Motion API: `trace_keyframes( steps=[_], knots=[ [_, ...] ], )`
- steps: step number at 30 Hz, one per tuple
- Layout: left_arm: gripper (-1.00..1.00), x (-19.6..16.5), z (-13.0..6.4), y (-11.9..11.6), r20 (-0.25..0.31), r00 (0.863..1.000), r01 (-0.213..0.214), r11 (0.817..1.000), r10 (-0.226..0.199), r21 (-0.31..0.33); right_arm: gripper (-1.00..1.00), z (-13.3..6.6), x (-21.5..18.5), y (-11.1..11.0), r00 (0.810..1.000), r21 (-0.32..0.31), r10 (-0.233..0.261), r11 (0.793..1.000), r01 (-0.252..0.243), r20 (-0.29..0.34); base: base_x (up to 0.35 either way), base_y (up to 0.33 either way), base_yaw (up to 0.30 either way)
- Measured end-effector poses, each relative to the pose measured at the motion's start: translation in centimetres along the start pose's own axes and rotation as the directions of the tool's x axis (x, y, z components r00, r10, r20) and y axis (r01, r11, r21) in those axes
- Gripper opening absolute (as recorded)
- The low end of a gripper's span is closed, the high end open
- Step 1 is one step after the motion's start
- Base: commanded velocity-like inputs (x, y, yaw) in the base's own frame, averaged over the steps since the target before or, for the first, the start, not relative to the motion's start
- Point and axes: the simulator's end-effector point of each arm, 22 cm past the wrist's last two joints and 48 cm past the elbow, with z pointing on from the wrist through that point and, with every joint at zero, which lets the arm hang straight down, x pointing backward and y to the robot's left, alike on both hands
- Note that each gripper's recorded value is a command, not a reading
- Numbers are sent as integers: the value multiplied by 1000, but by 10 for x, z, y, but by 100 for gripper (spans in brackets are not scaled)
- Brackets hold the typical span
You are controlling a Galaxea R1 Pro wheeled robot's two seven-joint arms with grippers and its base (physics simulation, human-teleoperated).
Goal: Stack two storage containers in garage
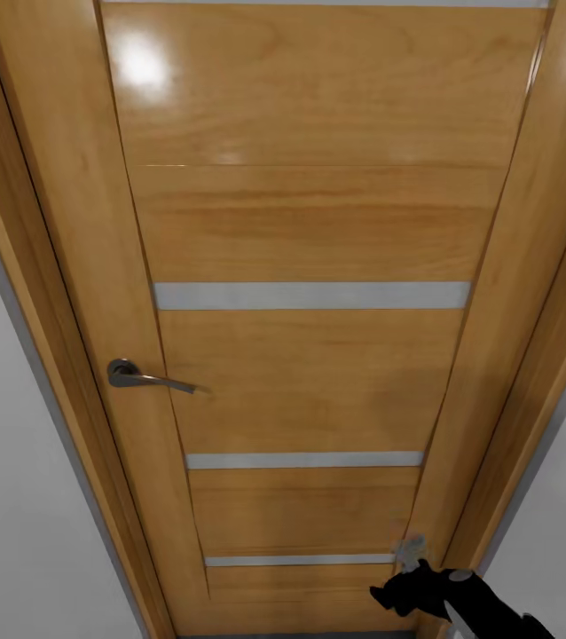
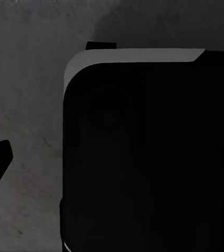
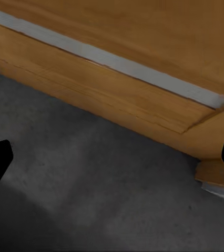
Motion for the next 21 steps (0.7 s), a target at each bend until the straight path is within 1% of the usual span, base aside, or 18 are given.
trace_keyframes(
  steps=[1, 3, 5, 6, 10, 11, 14, 15, 16, 18, 21],
  knots=[
    [100, -2, 0, 0, 3, 1000, 0, 1000, 0, 0, 100, -1, -7, 3, 1000, -6, -4, 1000, 4, 6, 0, 0, 0],
    [100, -5, 0, 0, 11, 1000, -1, 1000, 1, 1, 100, -11, -54, 32, 998, -50, -22, 998, 25, 57, 0, 0, 0],
    [100, -6, 0, 0, 12, 1000, -1, 1000, 1, 1, 100, -15, -72, 47, 996, -67, -31, 997, 36, 81, 0, 0, 0],
    [100, -6, 0, 0, 13, 1000, -2, 1000, 1, 1, 100, -22, -94, 64, 993, -90, -38, 995, 48, 111, 0, 0, 0],
    [100, -7, 0, 0, 14, 1000, -2, 1000, 2, 1, 100, -34, -121, 81, 987, -103, -53, 992, 69, 150, 0, 0, 0],
    [100, -7, 0, 0, 14, 1000, -2, 1000, 2, 1, 100, -42, -143, 100, 982, -105, -52, 992, 72, 179, 0, 0, 0],
    [100, -7, 0, 0, 15, 1000, -2, 1000, 2, 1, 100, -50, -166, 125, 977, -106, -50, 992, 73, 207, 0, 0, 0],
    [100, -7, 0, -1, 15, 1000, -1, 1000, 1, 1, 100, -61, -182, 136, 971, -111, -56, 990, 84, 232, 0, 0, 0],
    [100, -7, 0, -1, 15, 1000, -1, 1000, 1, 2, 100, -65, -186, 138, 969, -110, -59, 990, 88, 241, 0, 0, 0],
    [100, -7, 0, -1, 15, 1000, 0, 1000, 0, 2, 100, -79, -204, 150, 962, -104, -60, 991, 90, 266, 0, 0, 0],
    [100, -7, 0, -1, 15, 1000, 0, 1000, 0, 1, 100, -86, -217, 164, 961, -89, -48, 993, 75, 273, 0, 0, 0]
  ],
)
